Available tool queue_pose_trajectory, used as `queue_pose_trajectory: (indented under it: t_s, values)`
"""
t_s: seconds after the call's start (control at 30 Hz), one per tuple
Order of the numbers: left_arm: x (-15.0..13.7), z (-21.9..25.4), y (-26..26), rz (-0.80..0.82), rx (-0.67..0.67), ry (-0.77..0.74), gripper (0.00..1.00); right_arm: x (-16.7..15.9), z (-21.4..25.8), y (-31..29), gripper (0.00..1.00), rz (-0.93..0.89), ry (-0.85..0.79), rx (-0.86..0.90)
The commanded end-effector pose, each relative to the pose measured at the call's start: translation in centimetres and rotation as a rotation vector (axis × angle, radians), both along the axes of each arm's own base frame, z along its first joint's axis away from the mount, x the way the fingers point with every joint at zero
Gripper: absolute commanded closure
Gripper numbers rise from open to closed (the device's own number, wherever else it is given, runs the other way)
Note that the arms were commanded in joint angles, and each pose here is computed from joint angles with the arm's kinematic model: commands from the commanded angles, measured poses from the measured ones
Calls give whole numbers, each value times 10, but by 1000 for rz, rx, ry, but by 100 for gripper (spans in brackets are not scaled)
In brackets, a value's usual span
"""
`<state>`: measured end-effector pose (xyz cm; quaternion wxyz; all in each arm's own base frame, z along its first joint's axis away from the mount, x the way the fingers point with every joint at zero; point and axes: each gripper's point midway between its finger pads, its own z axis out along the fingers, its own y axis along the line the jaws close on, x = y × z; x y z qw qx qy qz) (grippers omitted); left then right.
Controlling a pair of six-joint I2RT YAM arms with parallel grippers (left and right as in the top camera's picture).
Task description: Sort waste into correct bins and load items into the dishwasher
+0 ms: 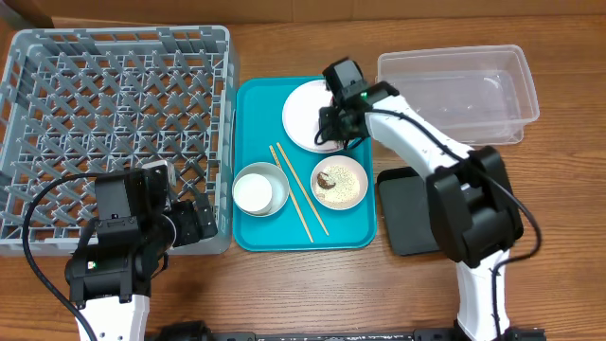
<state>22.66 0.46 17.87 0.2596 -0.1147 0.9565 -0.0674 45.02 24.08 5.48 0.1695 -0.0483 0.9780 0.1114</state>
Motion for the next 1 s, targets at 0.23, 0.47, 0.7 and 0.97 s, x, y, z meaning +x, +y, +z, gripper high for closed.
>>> queue_pose_trajectory:
  t_s: [0.23, 0.47, 0.7, 0.97]
  values:
    - [4, 10, 3, 8, 9, -28, 2, 30, 165, -99, 96, -305, -310, -6]
    - [5, 11, 3, 8, 10, -35, 2, 23, 133, -155, 85, -515, -178, -13]
    - [5, 11, 3, 8, 10, -35, 2, 37, 142, -162, 43, -520, -234, 21]
    - [6, 11, 3, 8, 11, -35, 0, 2, 167, -152, 36, -335, -142, 99]
